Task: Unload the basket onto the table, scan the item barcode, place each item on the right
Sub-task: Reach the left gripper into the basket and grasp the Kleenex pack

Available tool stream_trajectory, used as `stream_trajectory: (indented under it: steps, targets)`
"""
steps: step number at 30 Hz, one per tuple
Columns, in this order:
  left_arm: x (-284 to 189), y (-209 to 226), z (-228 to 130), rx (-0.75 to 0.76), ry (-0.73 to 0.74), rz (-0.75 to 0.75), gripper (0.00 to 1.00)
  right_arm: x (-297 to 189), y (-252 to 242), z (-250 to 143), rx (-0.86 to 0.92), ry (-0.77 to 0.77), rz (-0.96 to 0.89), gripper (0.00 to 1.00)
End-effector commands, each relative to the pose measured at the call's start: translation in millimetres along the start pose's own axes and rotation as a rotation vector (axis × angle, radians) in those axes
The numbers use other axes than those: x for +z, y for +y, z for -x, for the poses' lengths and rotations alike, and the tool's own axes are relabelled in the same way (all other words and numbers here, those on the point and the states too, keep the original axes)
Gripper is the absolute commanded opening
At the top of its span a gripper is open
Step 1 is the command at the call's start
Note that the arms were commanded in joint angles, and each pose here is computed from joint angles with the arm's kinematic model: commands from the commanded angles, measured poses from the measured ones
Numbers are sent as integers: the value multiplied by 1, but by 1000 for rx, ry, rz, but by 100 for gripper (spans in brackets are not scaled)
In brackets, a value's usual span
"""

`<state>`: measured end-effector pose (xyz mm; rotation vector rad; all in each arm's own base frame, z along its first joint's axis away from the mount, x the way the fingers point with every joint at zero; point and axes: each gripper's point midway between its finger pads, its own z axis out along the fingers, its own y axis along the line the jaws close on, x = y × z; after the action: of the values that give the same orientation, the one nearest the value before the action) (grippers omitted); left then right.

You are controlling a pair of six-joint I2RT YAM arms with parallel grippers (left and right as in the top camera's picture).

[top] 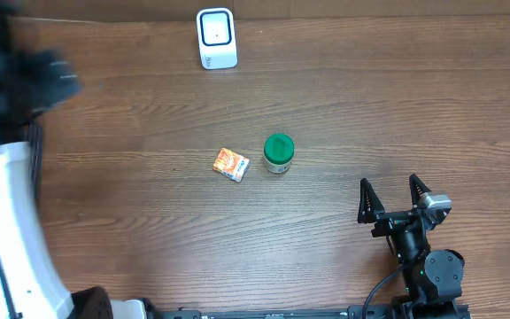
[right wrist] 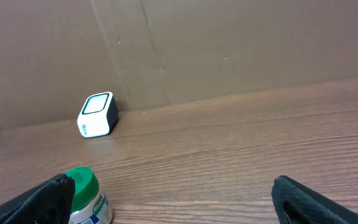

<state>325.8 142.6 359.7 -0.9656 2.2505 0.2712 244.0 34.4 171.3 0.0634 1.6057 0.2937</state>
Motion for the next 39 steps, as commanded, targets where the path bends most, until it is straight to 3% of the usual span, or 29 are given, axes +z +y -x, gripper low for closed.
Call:
stream_trajectory:
  steps: [1, 6, 9, 13, 18, 23, 27, 39]
  targets:
    - [22, 64, 12, -241, 12, 142, 98, 0, -2, -1, 2, -6, -5, 100]
    - [47, 130, 9, -364, 30, 279, 98, 0, -2, -1, 2, -6, -4, 100]
    - [65, 162, 8, -346, 26, 360, 96, 0, -2, -1, 2, -6, -5, 100]
    - [92, 193, -5, -247, 83, 426, 82, 0, -2, -1, 2, -6, -4, 100]
    - [131, 227, -29, -272, 167, 483, 79, 0, -2, -1, 2, -6, -4, 100]
    - [176, 240, -37, -233, 223, 492, 73, 0, -2, -1, 2, -6, -5, 100]
    - [211, 241, -46, -165, 280, 470, 59, 0, -2, -1, 2, -6, -5, 100]
    - [267, 264, -97, -162, 458, 526, 58, 0, -2, -1, 2, -6, -4, 100]
